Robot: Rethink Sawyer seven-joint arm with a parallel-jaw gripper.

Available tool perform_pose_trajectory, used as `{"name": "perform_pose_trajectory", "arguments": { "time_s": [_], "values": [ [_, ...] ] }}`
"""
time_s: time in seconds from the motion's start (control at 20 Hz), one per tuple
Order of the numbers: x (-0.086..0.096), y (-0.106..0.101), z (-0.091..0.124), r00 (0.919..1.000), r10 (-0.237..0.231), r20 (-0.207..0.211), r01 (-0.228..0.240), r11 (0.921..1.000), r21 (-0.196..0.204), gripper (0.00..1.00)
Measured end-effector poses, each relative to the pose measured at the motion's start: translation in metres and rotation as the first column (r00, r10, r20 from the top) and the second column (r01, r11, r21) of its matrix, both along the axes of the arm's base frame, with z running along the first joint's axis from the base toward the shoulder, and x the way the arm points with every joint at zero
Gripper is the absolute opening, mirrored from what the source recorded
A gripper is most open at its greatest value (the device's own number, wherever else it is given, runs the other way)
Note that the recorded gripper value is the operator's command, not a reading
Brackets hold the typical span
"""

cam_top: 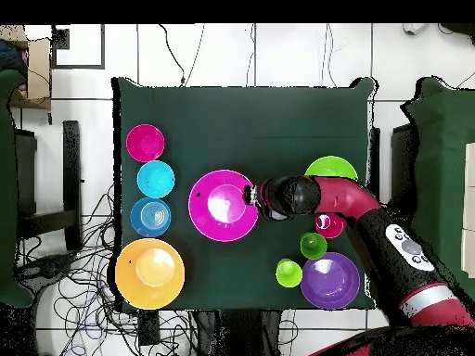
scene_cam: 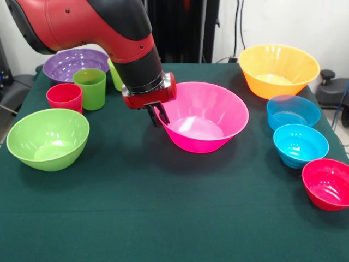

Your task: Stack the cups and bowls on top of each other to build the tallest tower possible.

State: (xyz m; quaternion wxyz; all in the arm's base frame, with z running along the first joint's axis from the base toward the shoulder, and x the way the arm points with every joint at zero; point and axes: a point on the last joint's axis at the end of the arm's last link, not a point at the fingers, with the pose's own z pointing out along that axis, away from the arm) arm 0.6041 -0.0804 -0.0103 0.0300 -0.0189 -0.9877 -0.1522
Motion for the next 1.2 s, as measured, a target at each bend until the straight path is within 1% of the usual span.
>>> {"name": "perform_pose_trajectory", "arguments": {
  "time_s": [0.2, 1.2],
  "values": [
    [0.0012, -0.0011, 0.0003, 1.0, 0.0, -0.003, 0.0, 1.0, -0.001, 0.0],
    [0.0068, -0.0053, 0.0029, 0.9999, -0.009, 0.01, 0.009, 1.0, 0.002, 0.0]
  ]
}}
